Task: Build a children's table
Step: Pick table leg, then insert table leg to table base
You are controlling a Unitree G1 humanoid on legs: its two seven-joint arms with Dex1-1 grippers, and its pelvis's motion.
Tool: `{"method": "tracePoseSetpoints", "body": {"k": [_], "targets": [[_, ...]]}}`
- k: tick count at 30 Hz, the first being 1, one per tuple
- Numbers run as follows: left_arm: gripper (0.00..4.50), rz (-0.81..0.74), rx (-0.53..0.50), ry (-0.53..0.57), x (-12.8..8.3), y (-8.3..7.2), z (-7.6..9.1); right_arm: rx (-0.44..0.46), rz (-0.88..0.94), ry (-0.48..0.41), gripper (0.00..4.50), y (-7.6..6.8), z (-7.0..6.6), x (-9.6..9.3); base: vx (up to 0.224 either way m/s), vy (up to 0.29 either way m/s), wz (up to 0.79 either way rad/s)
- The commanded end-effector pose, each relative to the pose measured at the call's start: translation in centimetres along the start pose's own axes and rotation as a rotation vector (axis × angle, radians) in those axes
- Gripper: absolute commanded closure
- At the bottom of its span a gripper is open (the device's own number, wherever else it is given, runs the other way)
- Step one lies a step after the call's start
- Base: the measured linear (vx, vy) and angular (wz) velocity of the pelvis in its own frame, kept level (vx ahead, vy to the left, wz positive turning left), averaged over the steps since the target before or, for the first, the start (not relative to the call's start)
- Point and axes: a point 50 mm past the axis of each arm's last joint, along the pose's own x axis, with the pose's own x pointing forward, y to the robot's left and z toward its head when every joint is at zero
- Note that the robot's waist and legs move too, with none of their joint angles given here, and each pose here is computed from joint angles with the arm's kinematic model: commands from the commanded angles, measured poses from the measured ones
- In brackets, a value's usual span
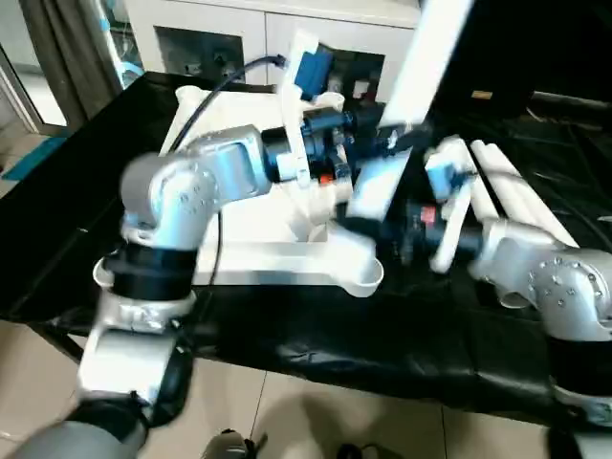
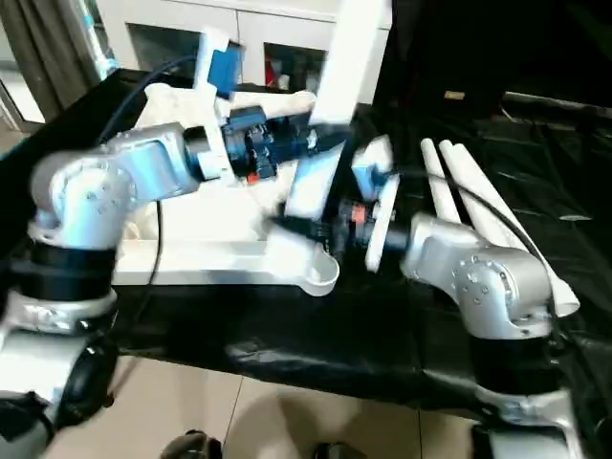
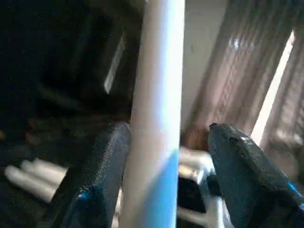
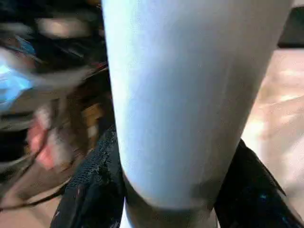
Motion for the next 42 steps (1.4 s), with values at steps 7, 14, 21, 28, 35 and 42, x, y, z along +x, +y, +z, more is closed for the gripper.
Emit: {"method": "tracePoseSetpoints", "body": {"k": [7,14,21,28,35,42], "targets": [[1.53,0.173,0.443,0.126,-3.0,3.2,0.2,-0.159,-0.308,-0.075,2.59,-3.0,0.4,-0.8,0.0,0.0,0.0],[1.53,-0.062,0.584,0.678,-5.9,3.2,-8.8,-0.238,-0.515,-0.18,2.59,-4.6,0.9,-1.3,0.0,0.0,0.0],[1.53,-0.122,0.574,0.908,-9.0,4.7,-12.1,-0.314,-0.474,-0.055,2.59,-4.2,-1.1,-1.2,0.0,0.0,0.0],[2.13,-0.083,0.532,1.029,-10.5,5.9,-12.4,-0.282,-0.463,-0.06,2.59,-3.8,-2.0,-1.5,0.0,0.0,0.0],[2.8,-0.05,0.455,1.012,-10.6,6.2,-12.4,-0.226,-0.415,-0.016,2.59,-3.5,-3.0,-1.5,0.0,0.0,0.0],[3.36,-0.021,0.402,1.035,-11.0,6.6,-12.6,-0.162,-0.296,0.035,2.59,-2.7,-4.5,-0.4,0.0,0.0,0.0]]}}
